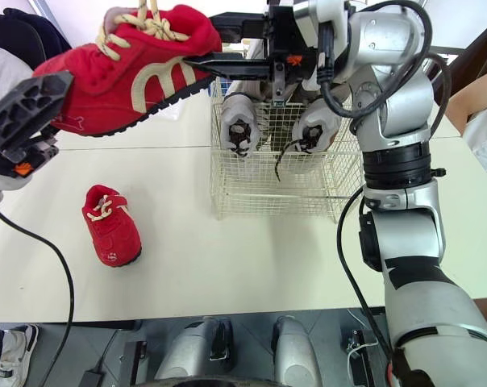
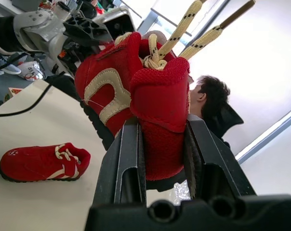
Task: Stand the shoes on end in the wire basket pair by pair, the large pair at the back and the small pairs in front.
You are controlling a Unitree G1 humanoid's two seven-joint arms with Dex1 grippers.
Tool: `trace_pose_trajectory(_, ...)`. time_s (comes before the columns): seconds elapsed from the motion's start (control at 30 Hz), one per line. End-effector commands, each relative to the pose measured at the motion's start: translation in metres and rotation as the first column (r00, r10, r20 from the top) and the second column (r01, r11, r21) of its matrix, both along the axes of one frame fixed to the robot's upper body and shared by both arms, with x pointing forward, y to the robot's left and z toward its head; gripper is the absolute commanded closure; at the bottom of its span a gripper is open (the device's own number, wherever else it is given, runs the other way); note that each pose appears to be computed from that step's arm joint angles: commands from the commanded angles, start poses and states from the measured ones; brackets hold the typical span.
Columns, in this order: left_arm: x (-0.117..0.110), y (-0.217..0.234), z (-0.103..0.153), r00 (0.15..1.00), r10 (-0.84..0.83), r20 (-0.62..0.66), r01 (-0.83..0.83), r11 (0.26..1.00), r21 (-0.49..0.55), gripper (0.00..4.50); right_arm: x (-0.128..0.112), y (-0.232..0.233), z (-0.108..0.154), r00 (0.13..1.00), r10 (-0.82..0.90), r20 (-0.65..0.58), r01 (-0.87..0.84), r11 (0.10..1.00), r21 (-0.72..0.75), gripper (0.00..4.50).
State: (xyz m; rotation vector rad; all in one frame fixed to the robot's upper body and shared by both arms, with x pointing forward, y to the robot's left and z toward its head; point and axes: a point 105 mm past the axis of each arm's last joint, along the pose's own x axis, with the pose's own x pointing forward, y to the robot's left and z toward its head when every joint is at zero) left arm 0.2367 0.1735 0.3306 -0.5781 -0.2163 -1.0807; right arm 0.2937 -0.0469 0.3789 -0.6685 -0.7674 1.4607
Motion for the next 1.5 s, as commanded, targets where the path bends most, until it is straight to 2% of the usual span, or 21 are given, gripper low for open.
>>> trace_pose_trajectory(0.03, -0.002, -0.005, -0.001, 0.999, -0.035, 0.014, 0.034, 0.999, 0.010, 1.98, -0.014, -0.003, 0.016, 0.998, 0.010, 0.054, -0.013, 0.999, 0.051, 3.71)
trace_pose_trajectory(0.13, -0.002, -0.006, -0.001, 0.999, -0.052, 0.012, 0.052, 0.999, -0.014, 3.28, -0.014, -0.003, 0.015, 0.999, -0.003, 0.040, 0.001, 0.999, 0.045, 3.71)
trace_pose_trajectory(0.2, -0.001, -0.006, 0.000, 0.999, -0.050, 0.012, 0.051, 0.998, -0.042, 3.97, -0.012, -0.004, 0.014, 1.000, -0.021, 0.023, 0.020, 0.999, 0.046, 3.71)
trace_pose_trajectory(0.3, 0.000, -0.003, 0.006, 0.999, -0.034, 0.029, 0.037, 0.993, -0.110, 3.97, -0.006, -0.011, 0.014, 0.998, -0.056, -0.039, 0.059, 0.996, 0.072, 3.71)
trace_pose_trajectory(0.4, 0.000, 0.004, 0.015, 0.998, 0.010, 0.056, 0.002, 0.976, -0.217, 4.00, 0.012, -0.037, 0.021, 0.968, -0.126, -0.216, 0.166, 0.970, 0.179, 2.69)
trace_pose_trajectory(0.43, 0.000, 0.005, 0.017, 0.998, 0.022, 0.061, -0.006, 0.969, -0.248, 4.00, 0.018, -0.045, 0.023, 0.951, -0.141, -0.274, 0.204, 0.955, 0.216, 2.18)
trace_pose_trajectory(0.53, -0.002, 0.006, 0.018, 0.996, 0.048, 0.078, -0.018, 0.939, -0.343, 4.00, 0.018, -0.069, 0.023, 0.873, -0.015, -0.487, 0.216, 0.908, 0.360, 0.61)
trace_pose_trajectory(0.57, -0.003, 0.006, 0.018, 0.995, 0.053, 0.081, -0.020, 0.931, -0.364, 4.00, 0.016, -0.072, 0.022, 0.854, 0.019, -0.520, 0.214, 0.898, 0.384, 0.61)
trace_pose_trajectory(0.67, -0.004, 0.001, 0.021, 0.995, 0.040, 0.087, 0.005, 0.885, -0.466, 4.00, 0.003, -0.061, 0.010, 0.724, 0.256, -0.641, 0.153, 0.846, 0.511, 0.61)
trace_pose_trajectory(0.8, 0.004, -0.009, 0.021, 0.996, 0.008, 0.087, 0.039, 0.850, -0.526, 4.00, -0.018, -0.019, 0.000, 0.527, 0.488, -0.696, 0.068, 0.792, 0.607, 0.61)
trace_pose_trajectory(0.93, 0.011, -0.017, 0.019, 0.994, -0.014, 0.105, 0.068, 0.846, -0.529, 4.00, -0.026, 0.017, -0.011, 0.433, 0.525, -0.732, 0.057, 0.795, 0.604, 0.61)
trace_pose_trajectory(1.03, 0.015, -0.020, 0.018, 0.993, -0.017, 0.119, 0.078, 0.843, -0.532, 4.00, -0.029, 0.027, -0.008, 0.425, 0.540, -0.726, 0.056, 0.785, 0.617, 0.61)
trace_pose_trajectory(1.5, 0.019, -0.044, 0.000, 0.993, -0.046, 0.106, 0.093, 0.866, -0.492, 4.00, -0.019, 0.048, 0.003, 0.529, 0.500, -0.685, 0.070, 0.779, 0.623, 0.61)
